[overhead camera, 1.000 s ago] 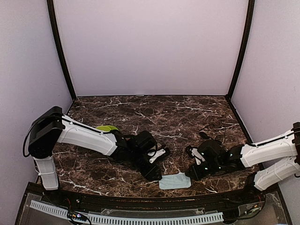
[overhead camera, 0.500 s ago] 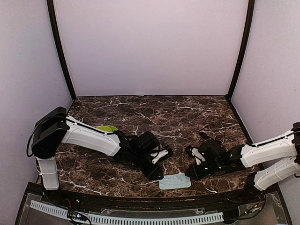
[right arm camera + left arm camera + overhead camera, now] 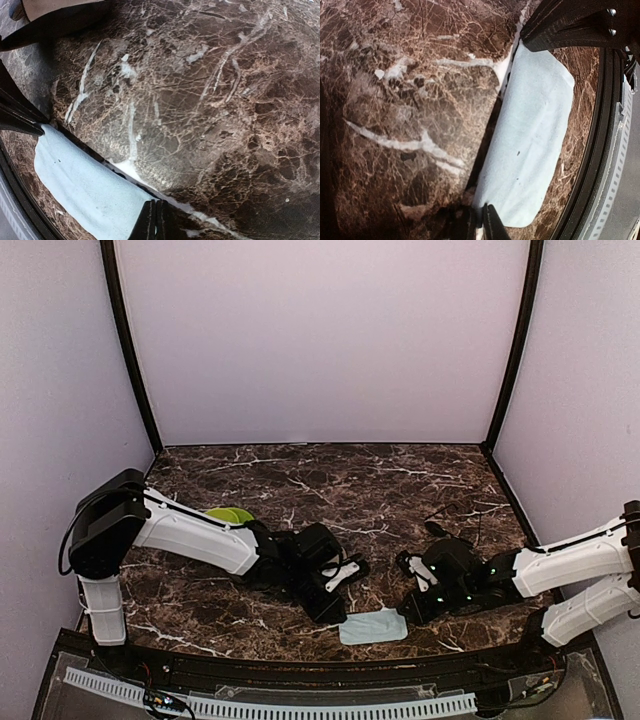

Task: Organize the sunglasses
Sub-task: Pick up the folded cleaning cloth from the corner of the board.

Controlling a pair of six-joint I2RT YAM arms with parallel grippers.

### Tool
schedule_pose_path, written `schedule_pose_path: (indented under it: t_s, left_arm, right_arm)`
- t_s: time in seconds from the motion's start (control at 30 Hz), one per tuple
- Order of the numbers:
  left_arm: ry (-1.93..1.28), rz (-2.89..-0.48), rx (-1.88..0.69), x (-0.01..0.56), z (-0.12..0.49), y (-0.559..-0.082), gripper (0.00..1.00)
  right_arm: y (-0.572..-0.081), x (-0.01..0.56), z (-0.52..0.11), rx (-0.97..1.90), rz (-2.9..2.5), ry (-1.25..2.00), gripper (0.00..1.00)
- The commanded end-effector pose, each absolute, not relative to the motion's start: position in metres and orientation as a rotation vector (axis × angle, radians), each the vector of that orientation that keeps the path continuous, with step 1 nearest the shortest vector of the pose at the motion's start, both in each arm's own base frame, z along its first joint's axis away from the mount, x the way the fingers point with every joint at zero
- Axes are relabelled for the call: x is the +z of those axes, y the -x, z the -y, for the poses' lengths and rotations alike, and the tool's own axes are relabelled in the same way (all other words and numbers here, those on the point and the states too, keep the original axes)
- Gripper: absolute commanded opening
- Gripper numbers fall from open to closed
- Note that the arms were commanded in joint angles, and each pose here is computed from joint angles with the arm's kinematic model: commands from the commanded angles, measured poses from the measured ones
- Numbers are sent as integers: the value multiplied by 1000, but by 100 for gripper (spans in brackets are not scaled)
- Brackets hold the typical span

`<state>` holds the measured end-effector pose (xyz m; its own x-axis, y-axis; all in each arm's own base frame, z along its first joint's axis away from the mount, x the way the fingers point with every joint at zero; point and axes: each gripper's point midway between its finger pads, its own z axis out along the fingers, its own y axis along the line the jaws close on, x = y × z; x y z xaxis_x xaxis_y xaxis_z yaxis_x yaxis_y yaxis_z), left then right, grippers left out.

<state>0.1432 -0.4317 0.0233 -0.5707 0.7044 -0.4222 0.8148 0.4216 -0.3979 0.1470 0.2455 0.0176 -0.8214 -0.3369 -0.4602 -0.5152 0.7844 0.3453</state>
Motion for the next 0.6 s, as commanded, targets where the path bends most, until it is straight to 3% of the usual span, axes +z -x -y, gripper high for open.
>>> schedule_pose_path:
  t_s: [0.0,0.13,0.4,0.57]
  left_arm:
    - [-1335,-2486,-887,30,436,-140,6]
    - [-1299,-2489,-891,37,438,-142,0]
    - [-1221,-2425,-949,67,444,-147,0]
    - [-1158,-2402,-846,83,432,-162,0]
  right_arm:
    - [-152,21,-244,639,-2578,639,1]
    - [-157,31,-248,647,-2547,639,0]
    - [-168,57,-265,686,-2454,700,0]
    - [-185,72,-278,658,-2409,741,0]
